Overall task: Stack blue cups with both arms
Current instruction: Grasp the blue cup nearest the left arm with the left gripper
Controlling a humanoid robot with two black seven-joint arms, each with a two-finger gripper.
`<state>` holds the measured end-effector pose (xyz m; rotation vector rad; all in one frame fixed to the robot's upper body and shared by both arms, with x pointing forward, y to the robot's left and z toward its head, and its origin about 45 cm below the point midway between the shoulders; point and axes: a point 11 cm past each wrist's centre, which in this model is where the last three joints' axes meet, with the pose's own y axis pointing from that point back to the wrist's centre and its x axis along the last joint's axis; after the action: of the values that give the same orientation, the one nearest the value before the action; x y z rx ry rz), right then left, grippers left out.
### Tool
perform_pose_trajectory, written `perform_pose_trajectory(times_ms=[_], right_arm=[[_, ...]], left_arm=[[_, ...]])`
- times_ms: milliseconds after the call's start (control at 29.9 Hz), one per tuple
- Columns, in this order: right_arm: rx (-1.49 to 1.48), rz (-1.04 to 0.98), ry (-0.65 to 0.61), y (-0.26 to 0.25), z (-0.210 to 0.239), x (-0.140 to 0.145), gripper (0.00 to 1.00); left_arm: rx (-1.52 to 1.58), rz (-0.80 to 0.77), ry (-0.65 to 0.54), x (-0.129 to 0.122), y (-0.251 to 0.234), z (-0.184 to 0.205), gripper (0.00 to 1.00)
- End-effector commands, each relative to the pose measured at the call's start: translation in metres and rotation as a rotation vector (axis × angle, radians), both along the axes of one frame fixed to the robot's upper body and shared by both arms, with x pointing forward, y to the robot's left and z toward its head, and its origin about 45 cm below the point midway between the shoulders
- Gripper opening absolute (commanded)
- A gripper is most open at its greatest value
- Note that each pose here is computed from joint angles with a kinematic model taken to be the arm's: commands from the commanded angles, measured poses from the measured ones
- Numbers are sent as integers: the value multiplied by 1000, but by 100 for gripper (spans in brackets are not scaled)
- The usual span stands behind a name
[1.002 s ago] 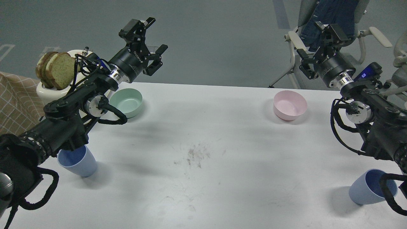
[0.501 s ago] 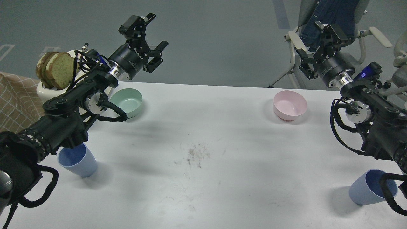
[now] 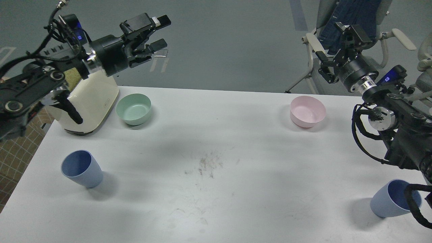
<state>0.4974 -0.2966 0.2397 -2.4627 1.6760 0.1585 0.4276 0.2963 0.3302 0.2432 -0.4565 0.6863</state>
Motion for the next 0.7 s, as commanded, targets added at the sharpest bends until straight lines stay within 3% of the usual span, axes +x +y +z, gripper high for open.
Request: perform_pose_trajectory(times_ms=[0, 200, 434, 668], right_arm=[[1, 1, 0, 1, 0, 0, 100], [1, 3, -1, 1, 0, 0, 100], [0, 2, 5, 0, -3, -1, 100], [-1, 3, 9, 1, -5, -2, 100]], left_arm=[[349, -86, -66, -48, 33, 2, 95], [733, -115, -75, -92, 84, 3, 95], [1099, -101, 37, -138, 161, -23, 96], [1173, -117, 60, -172, 187, -56, 96]])
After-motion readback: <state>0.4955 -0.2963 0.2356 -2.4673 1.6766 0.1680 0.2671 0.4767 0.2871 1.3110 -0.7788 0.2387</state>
